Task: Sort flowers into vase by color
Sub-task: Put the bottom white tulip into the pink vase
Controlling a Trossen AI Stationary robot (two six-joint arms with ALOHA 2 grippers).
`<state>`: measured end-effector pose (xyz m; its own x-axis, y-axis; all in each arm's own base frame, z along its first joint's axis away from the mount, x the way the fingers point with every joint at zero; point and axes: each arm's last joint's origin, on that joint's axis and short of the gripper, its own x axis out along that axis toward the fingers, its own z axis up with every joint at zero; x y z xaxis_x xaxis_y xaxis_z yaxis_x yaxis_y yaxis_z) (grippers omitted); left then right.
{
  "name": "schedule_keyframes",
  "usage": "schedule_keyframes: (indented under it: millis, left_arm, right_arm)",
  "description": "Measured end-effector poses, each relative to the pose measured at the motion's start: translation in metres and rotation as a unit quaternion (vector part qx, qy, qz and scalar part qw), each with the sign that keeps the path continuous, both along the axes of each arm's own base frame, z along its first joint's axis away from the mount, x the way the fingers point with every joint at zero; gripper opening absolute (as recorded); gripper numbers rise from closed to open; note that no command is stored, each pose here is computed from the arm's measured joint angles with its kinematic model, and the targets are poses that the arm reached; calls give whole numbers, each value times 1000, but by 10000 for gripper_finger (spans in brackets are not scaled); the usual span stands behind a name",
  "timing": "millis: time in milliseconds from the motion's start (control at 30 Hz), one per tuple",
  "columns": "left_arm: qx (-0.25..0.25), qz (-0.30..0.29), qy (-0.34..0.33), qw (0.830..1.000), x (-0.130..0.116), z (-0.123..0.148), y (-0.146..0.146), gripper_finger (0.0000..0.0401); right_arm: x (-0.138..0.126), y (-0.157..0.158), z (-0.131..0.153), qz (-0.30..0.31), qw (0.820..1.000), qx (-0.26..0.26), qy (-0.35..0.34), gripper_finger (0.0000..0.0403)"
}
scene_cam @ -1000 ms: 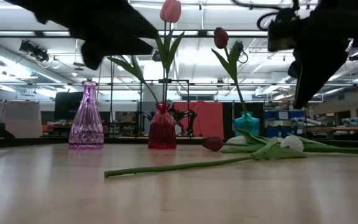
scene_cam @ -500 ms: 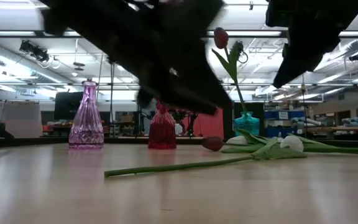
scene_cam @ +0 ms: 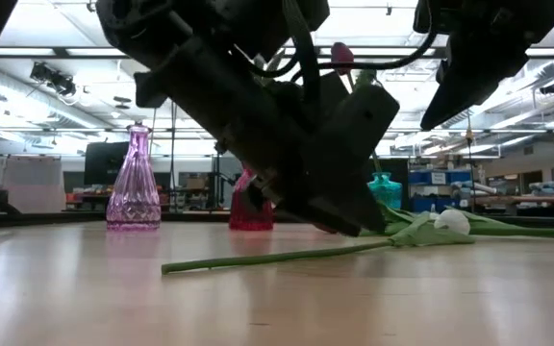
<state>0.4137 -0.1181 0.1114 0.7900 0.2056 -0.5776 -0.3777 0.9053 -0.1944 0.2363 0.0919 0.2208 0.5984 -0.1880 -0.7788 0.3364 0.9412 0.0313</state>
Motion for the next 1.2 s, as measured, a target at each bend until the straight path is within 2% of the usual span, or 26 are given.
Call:
schedule_keyframes:
  millis: [133, 467, 567, 700, 733, 833, 967, 1067, 1200]
  left_arm:
    - [-19, -8, -1, 1000, 2, -4, -1, 168]
    - [7, -17, 16, 1000, 17, -14, 3, 161]
    - [22, -20, 36, 999, 16, -16, 4, 127]
    - [29, -17, 53, 998, 14, -18, 5, 31]
    - [29, -18, 57, 998, 14, -18, 5, 17]
    - [30, -25, 66, 997, 13, -19, 6, 8]
    - [50, -41, 65, 996, 10, -3, 5, 4]
    - [80, -46, 73, 993, 0, 14, 5, 3]
    - [99, -27, 14, 995, -24, 44, 6, 1]
  right_arm:
    - [0, -1, 0, -6, 1000, -9, -6, 93]
    - [2, 0, 1, 2, 1000, -11, -13, 93]
    - [2, 0, 1, 3, 1000, -12, -12, 93]
    - [2, 0, 1, 4, 1000, -12, -13, 93]
    - [2, 0, 1, 4, 1000, -12, -13, 93]
    - [2, 1, 1, 8, 1000, -7, -10, 93]
    - [0, 2, 4, 17, 1000, 8, -9, 93]
    - [-7, 3, 15, 20, 999, 15, -37, 90]
    - [-21, 9, 35, 21, 995, 1, -98, 83]
